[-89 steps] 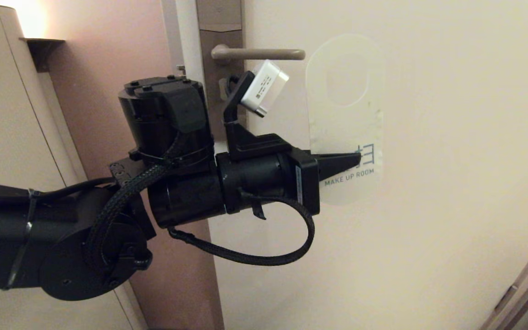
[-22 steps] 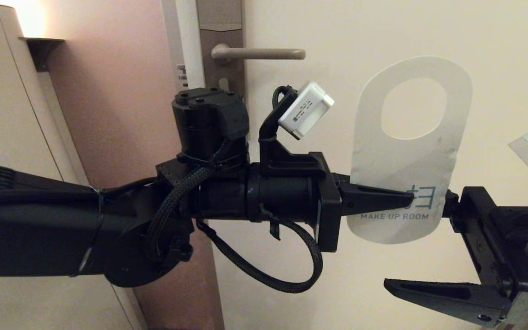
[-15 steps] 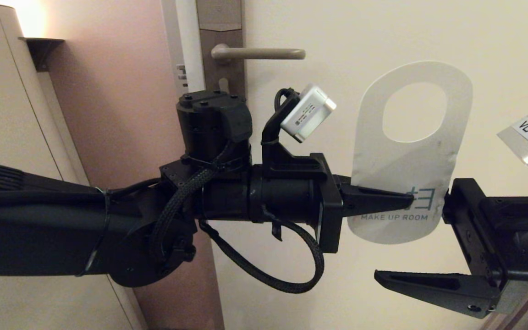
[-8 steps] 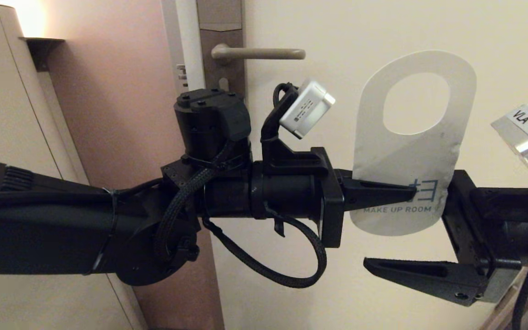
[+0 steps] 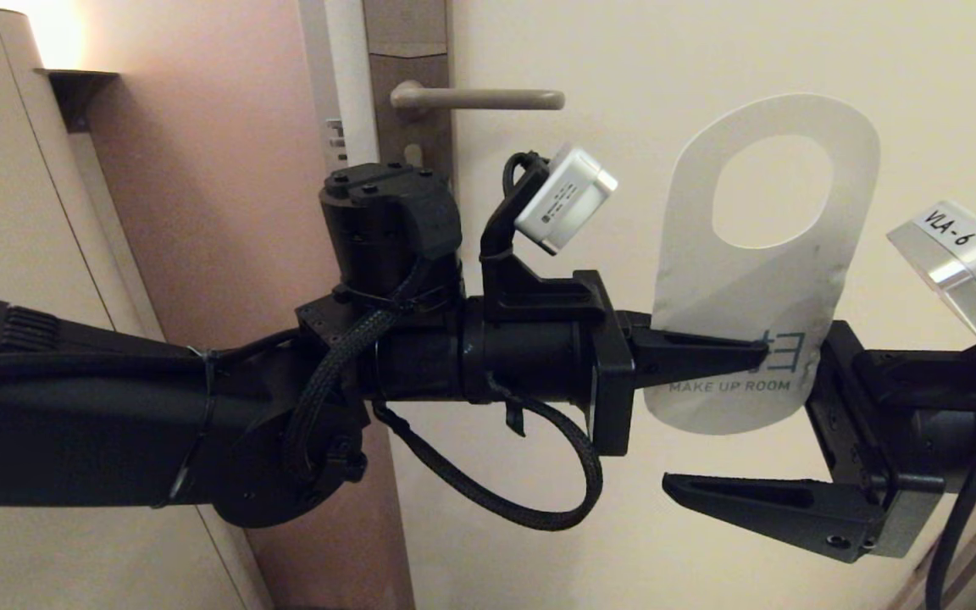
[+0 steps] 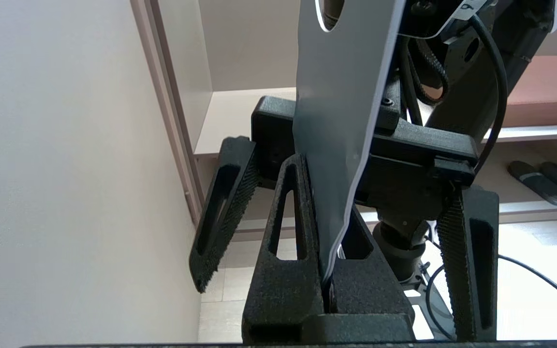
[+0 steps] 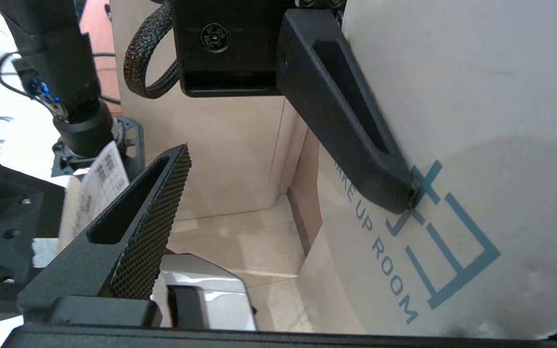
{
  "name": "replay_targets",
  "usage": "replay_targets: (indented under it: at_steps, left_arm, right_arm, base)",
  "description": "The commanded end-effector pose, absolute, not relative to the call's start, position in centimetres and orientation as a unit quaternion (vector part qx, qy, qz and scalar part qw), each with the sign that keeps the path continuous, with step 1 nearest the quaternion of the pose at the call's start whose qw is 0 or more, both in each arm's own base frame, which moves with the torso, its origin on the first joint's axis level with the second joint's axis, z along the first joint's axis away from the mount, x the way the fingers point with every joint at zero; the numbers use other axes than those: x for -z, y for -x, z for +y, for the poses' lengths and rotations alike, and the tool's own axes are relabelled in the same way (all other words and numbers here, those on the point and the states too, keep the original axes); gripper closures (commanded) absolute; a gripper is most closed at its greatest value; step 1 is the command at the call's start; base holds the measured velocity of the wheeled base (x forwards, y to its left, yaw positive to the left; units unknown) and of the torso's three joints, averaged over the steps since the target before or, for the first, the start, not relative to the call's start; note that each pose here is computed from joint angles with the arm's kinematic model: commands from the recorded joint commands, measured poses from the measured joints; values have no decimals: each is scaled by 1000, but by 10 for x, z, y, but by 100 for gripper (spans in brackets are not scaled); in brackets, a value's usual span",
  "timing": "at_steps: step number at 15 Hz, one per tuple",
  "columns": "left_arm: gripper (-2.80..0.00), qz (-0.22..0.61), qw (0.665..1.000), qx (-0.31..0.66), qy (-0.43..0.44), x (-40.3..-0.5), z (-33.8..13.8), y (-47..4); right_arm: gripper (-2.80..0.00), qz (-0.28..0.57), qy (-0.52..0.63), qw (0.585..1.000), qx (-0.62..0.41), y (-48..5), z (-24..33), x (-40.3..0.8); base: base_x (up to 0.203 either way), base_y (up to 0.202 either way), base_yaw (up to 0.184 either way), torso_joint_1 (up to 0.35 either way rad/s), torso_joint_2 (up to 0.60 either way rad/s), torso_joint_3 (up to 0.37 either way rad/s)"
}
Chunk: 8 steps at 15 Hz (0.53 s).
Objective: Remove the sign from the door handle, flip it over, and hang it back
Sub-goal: Hand it to the other hand
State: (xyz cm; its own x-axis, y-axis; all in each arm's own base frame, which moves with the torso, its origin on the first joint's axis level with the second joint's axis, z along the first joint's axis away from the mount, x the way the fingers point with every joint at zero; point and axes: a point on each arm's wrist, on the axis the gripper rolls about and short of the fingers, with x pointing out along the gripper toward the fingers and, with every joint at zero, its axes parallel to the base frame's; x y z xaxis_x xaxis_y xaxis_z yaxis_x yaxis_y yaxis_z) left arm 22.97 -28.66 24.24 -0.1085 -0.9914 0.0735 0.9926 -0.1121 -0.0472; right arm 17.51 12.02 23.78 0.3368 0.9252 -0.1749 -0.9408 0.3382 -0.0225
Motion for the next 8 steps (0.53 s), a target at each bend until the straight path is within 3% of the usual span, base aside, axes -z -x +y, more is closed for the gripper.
replay_targets:
  at_steps: [1, 8]
  left_arm:
    - [0, -10, 664, 747, 43, -244, -286, -229]
    - [0, -13, 664, 747, 44, -247, -284, -227]
  right_arm:
    - [-280, 66, 55, 814, -574, -174, 120, -238]
    - [-280, 74, 43, 803, -589, -172, 119, -237]
  base:
    - [0, 0, 0, 0, 0, 0]
    - [0, 0, 0, 0, 0, 0]
